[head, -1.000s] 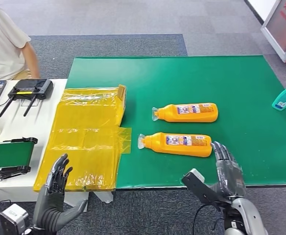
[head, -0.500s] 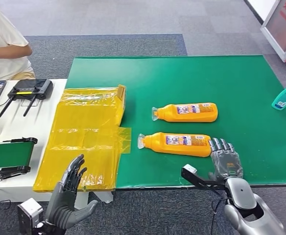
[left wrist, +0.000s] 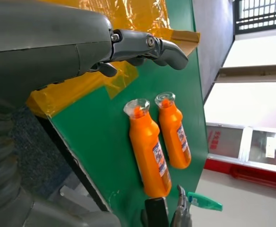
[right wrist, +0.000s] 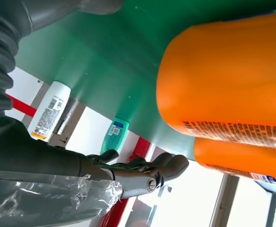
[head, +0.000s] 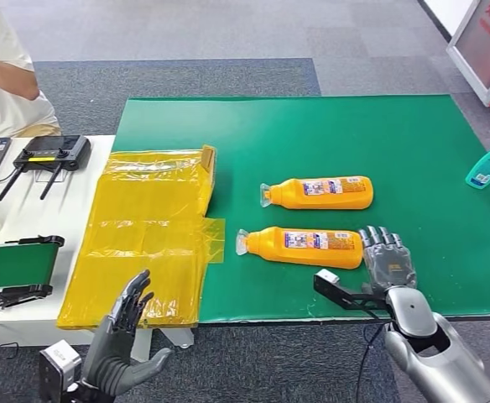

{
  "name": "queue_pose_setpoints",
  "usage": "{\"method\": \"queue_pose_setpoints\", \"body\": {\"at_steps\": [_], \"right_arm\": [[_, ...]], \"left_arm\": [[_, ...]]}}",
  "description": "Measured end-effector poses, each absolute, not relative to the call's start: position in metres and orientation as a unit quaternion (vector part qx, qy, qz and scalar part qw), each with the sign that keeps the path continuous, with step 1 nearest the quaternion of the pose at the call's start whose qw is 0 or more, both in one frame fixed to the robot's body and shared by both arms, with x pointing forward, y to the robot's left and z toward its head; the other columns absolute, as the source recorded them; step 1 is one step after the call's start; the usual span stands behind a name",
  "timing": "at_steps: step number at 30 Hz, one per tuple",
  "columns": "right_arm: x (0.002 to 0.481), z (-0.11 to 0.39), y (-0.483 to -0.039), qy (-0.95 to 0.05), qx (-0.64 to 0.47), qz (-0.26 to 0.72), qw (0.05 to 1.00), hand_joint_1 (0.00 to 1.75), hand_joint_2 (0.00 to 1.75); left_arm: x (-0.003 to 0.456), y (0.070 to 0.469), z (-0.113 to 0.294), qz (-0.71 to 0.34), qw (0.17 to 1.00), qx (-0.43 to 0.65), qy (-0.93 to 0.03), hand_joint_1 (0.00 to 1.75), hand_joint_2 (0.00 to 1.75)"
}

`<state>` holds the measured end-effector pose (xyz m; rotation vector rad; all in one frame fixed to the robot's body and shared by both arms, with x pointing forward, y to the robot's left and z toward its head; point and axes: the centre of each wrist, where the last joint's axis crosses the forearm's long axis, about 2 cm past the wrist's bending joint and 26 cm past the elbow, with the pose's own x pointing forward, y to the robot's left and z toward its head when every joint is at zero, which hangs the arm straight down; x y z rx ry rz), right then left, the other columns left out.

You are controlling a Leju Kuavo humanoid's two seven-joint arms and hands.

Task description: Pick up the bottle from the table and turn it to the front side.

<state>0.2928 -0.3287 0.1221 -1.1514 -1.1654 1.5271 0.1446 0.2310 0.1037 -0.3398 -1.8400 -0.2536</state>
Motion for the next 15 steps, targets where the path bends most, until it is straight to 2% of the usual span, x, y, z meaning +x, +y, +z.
{"method": "queue_pose_setpoints", "body": {"at_steps": [15], "right_arm": [[0.345,0.148,-0.319,-0.467,-0.438,0.635,0.433,0.00,1.75]], "left_arm": [[0.148,0.220,0.100,-0.093,0.570,-0.222,-0.786,0.00,1.75]]}}
